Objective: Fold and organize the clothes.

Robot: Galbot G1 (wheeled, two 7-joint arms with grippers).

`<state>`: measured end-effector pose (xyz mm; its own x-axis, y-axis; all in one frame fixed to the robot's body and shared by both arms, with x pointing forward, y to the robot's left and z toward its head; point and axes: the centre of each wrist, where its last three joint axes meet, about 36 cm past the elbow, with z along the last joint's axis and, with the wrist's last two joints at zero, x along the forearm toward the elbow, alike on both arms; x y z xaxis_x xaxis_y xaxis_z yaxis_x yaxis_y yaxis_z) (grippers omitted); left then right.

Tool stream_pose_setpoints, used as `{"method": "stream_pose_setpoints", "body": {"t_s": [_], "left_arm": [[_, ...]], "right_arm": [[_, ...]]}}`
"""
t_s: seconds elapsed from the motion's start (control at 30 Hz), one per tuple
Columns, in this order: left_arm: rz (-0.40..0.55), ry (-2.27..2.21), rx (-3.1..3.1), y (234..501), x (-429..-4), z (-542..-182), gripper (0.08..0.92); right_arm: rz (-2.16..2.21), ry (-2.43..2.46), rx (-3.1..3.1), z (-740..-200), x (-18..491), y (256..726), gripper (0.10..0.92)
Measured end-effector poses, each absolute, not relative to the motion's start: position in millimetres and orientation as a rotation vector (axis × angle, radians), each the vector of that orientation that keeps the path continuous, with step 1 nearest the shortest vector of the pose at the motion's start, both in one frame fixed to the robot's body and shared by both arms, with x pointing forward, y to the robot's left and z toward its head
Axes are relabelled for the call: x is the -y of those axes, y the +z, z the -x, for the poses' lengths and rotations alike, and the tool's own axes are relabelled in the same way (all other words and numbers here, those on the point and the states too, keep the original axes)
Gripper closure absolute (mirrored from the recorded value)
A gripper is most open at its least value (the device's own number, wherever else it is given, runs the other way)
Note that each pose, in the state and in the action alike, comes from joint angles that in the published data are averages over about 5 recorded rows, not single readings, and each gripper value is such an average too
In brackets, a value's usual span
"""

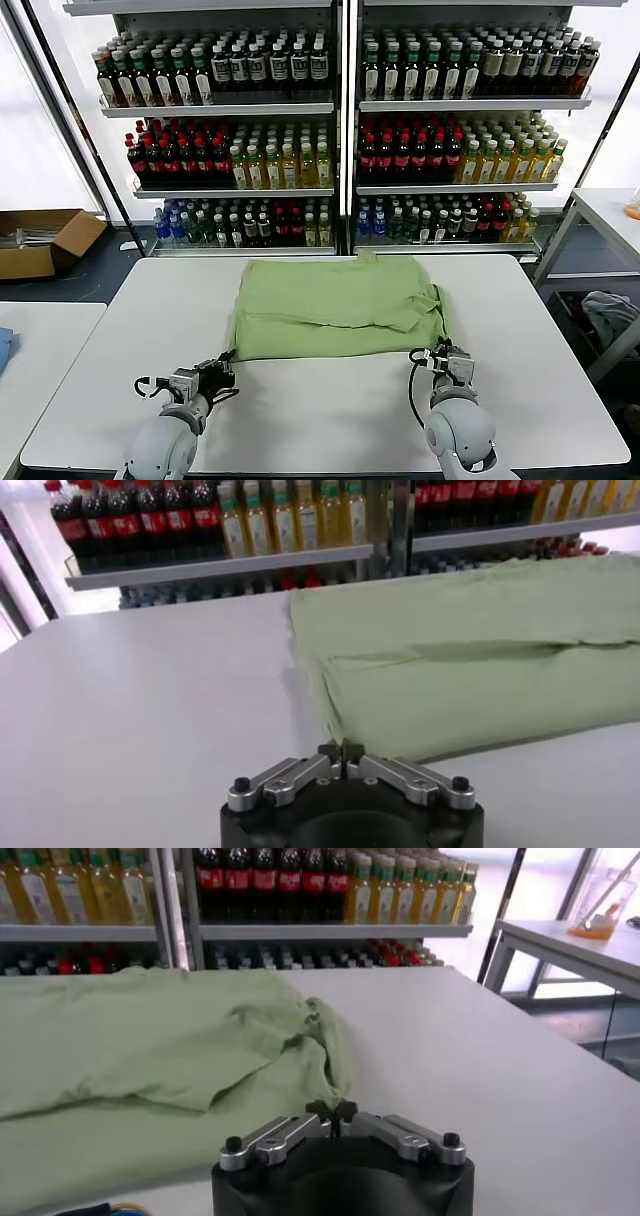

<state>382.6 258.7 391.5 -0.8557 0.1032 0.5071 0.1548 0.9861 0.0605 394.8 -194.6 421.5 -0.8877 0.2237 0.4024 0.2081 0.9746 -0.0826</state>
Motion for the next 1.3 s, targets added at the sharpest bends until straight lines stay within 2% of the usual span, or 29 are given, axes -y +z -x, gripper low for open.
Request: {"method": "stream_pose_setpoints", "body": {"t_s": [0.3,0.63,0.9,1.0,1.3], "left_arm": [[0.186,-0.151,2.632,414.3,-259.5,-345.2,0.915],[0.197,-0.132,2.610,426.4,-255.6,-293.1,0.915],[0.221,-0.116,2.558,430.5,-246.2,-253.3,0.915],[0.226,-0.109,2.542,430.2,-241.5,-242.4,0.881],[0.228,-0.058,2.559,441.3,-226.7,-230.3,0.626]], "right_arm": [[0.330,0.111,2.710,-349.6,189.9,431.8,0.891],[0.337,0.179,2.621,-289.9,192.6,424.1,0.874],[0.330,0.226,2.546,-254.9,195.0,417.1,0.661],[0.332,0.231,2.537,-247.9,194.8,417.0,0.575],[0.330,0.239,2.551,-246.5,193.3,422.7,0.315]]}}
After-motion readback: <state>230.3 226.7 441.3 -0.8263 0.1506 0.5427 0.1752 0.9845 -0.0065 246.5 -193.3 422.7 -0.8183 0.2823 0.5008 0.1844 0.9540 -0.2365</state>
